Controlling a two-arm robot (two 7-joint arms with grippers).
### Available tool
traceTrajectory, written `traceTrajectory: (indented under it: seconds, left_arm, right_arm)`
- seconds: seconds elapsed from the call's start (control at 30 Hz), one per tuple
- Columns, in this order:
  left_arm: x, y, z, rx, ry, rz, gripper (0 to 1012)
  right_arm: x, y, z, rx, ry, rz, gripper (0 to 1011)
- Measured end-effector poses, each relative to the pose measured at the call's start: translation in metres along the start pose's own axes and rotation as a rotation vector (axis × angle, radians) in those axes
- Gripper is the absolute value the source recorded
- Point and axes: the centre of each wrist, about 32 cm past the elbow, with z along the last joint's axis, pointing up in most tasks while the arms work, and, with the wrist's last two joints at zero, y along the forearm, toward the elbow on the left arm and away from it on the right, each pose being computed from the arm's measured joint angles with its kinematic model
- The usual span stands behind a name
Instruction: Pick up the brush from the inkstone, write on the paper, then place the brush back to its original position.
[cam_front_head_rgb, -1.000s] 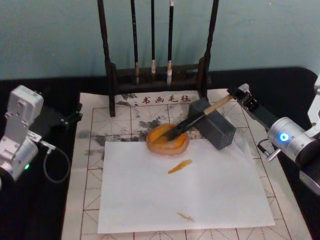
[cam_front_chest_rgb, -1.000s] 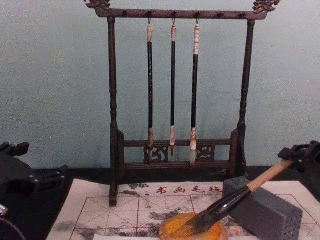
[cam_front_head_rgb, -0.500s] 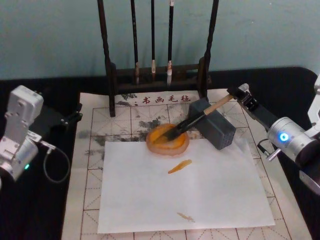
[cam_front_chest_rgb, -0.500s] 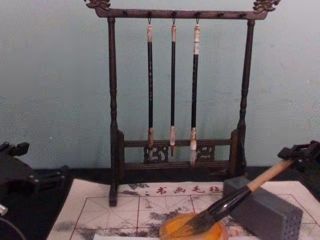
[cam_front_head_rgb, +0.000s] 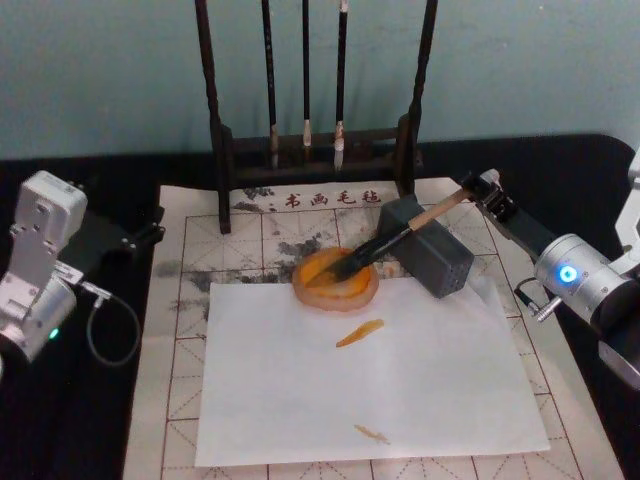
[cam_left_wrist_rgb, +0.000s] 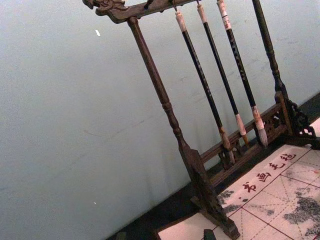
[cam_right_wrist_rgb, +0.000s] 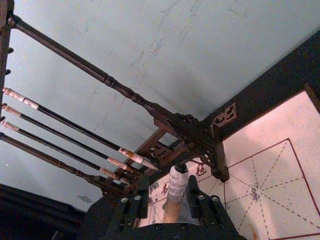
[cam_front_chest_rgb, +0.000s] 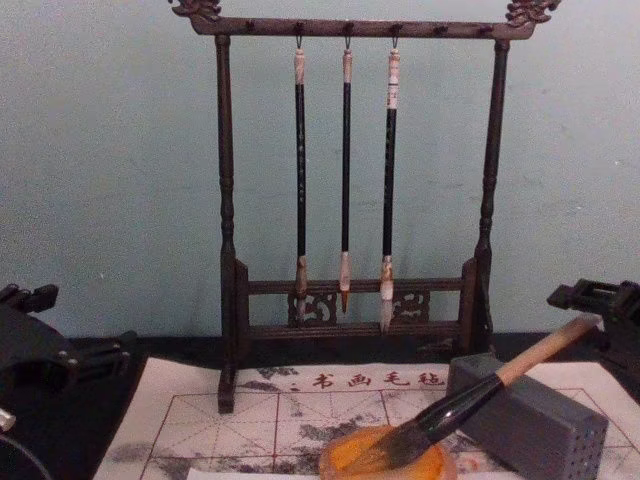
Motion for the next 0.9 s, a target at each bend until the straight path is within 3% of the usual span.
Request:
traceTrajectory:
  seconds: [0.57, 0.9]
  left_arm:
    - [0.0000, 0.0000, 0.0000, 0.000, 0.000, 0.000, 1001]
    - [0.0000, 0.0000, 0.0000, 0.000, 0.000, 0.000, 1001]
  right_arm:
    - [0.0000, 0.0000, 0.0000, 0.000, 0.000, 0.000, 969]
    - [0.0000, 0.0000, 0.0001, 0.001, 0.000, 0.000, 1002]
